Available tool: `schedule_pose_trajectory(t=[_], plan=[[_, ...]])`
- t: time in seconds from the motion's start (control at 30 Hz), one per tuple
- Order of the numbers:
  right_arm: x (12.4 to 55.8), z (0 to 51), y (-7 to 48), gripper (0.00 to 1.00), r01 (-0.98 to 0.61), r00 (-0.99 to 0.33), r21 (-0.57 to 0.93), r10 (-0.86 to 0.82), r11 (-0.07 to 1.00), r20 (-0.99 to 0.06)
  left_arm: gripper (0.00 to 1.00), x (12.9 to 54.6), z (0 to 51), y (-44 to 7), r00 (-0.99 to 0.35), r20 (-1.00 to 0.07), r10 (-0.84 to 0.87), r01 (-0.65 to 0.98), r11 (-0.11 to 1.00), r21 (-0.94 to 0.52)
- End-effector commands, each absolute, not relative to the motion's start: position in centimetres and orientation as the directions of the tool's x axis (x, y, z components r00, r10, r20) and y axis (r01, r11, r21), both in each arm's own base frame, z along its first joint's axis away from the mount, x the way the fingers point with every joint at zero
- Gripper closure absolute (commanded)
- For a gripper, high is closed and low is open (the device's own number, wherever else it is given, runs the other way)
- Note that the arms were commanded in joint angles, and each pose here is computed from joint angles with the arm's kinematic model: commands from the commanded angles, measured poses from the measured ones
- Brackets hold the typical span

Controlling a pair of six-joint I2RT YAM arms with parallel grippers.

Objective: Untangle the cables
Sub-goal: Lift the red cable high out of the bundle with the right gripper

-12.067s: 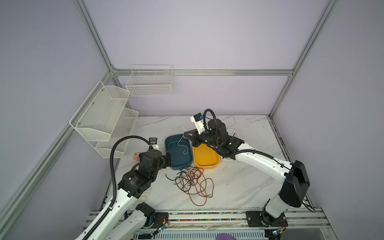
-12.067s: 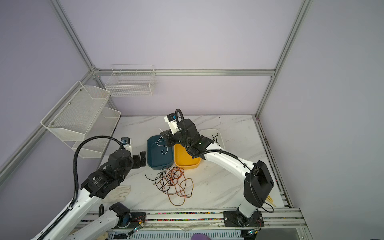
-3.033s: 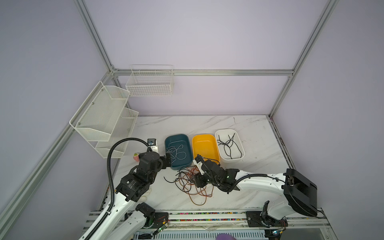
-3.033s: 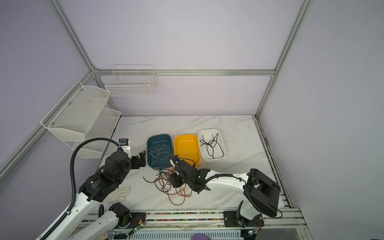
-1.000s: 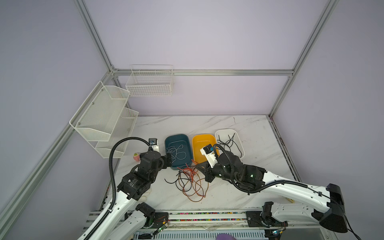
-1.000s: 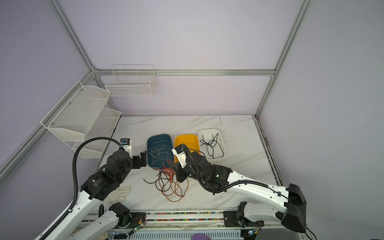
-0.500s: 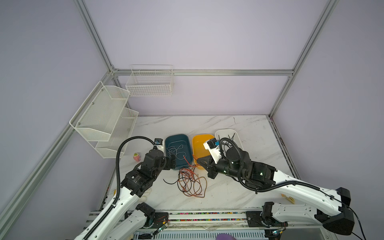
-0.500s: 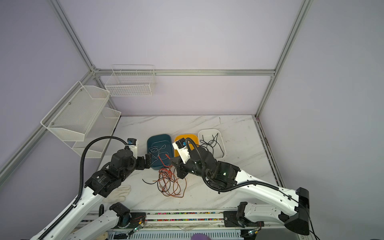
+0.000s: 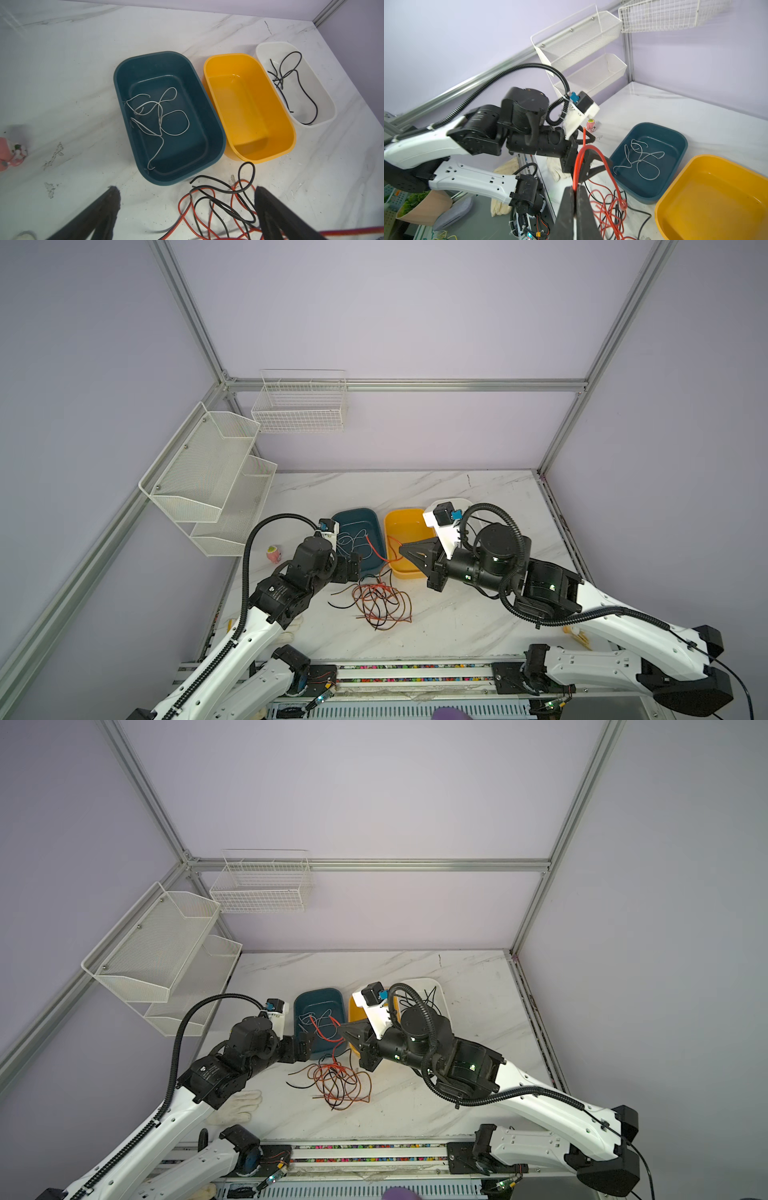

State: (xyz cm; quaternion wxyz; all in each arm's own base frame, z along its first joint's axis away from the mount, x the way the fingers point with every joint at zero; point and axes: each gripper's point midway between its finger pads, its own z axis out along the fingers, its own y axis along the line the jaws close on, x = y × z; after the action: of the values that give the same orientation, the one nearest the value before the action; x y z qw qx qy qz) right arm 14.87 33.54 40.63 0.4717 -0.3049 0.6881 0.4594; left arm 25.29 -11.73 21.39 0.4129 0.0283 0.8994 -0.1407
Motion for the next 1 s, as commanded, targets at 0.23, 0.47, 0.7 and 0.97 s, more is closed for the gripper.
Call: schedule_pose_trajectory(t=[0.23, 0.47, 0.7, 0.97], plan=[[13.0, 48.4, 32.1, 1.0, -0.911, -0.265, 0.311, 0.195, 0.271, -0.944, 0.0, 23.7, 20.9, -14.8, -0.693, -0.68, -0.237, 0.204, 0.841, -0.501], [13.6, 52.5, 30.4, 1.0, -0.905, -0.197, 0.289, 0.294, 0.313, -0.935, 0.0, 24.0, 20.2, -15.0, -0.703, -0.667, -0.245, 0.191, 0.839, -0.51], [14.1, 56.1, 28.9, 1.0, -0.895, -0.125, 0.263, 0.364, 0.361, -0.923, 0.0, 24.4, 19.3, -14.6, -0.711, -0.659, -0.243, 0.159, 0.858, -0.488], [16.1, 57.0, 27.8, 1.0, -0.84, -0.034, 0.224, 0.364, 0.495, -0.931, 0.0, 24.7, 21.1, -13.5, -0.678, -0.702, -0.217, 0.154, 0.892, -0.425]])
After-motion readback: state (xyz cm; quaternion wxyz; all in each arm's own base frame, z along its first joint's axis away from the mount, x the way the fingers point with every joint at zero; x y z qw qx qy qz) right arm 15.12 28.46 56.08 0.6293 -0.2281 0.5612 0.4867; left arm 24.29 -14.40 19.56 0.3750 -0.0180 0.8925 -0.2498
